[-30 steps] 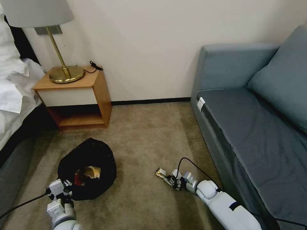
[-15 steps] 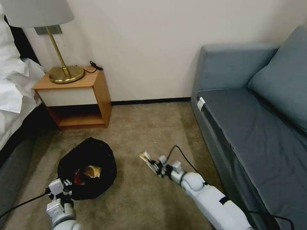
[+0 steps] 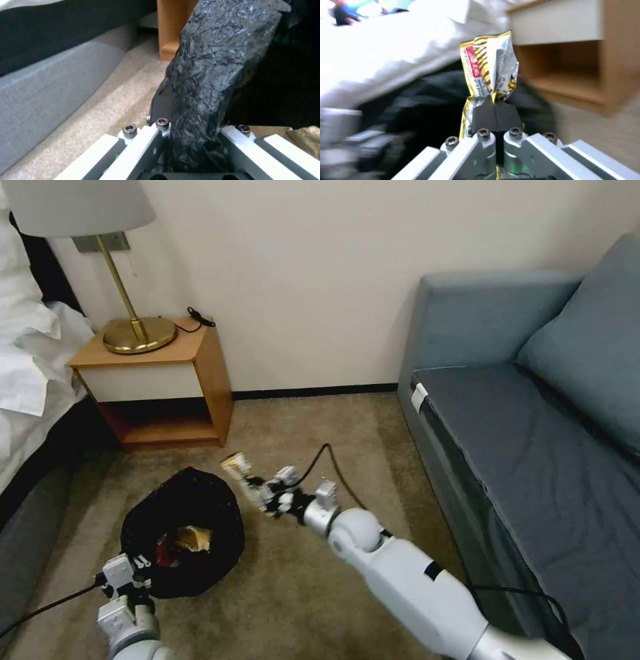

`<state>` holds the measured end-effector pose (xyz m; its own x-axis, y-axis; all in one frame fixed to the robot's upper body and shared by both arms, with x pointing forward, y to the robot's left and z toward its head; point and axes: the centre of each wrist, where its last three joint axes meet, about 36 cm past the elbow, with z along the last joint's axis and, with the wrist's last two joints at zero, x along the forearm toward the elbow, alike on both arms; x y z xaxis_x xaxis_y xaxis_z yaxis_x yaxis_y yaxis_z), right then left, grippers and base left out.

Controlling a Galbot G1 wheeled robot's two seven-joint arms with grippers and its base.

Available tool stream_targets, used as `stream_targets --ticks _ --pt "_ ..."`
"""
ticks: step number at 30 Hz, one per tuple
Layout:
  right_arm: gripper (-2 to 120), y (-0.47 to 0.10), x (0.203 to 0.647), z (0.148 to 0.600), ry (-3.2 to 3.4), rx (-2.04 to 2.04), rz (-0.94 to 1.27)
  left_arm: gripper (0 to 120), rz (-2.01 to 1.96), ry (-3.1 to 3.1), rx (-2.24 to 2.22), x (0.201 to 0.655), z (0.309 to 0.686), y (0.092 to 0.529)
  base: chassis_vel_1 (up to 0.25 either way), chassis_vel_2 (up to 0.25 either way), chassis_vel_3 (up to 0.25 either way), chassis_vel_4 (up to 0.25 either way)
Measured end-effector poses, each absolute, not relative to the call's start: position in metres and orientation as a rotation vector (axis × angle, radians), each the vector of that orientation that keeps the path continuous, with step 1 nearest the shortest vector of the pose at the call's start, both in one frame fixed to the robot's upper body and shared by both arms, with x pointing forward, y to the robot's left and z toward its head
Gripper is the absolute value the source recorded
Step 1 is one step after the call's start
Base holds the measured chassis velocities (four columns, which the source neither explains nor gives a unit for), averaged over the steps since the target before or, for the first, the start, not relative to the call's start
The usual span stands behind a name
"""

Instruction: Pick up the trash bin, then pick up the garbage on the floor and place it into the trash bin.

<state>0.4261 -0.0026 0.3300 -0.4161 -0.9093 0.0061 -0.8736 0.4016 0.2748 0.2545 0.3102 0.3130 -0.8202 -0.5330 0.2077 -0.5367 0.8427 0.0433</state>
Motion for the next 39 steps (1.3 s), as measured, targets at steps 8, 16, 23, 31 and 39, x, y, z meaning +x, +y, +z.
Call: stream_targets --ticks 8,16,23,31,39 --pt "0 0.036 0.39 0.312 -2.396 1.706 -0.297 2 0.036 -2.811 0.824 0.255 0.317 0.309 0.0 0.0 0.0 0.0" --pt "0 0.05 0.413 0.313 -2.39 1.735 -0.192 2 0.047 -2.813 0.824 0.254 0.319 0.305 0.0 0.0 0.0 0.0" --pt "0 0.061 0.428 0.314 -2.395 1.736 -0.139 2 0.055 -2.812 0.82 0.252 0.32 0.302 0.0 0.0 0.0 0.0" --pt "0 0.08 0.428 0.302 -2.449 1.7 -0.011 2 0.045 -2.813 0.813 0.249 0.322 0.304 0.0 0.0 0.0 0.0" --pt "0 0.092 0.432 0.289 -2.546 1.594 0.169 2 0.044 -2.814 0.809 0.249 0.324 0.303 0.0 0.0 0.0 0.0"
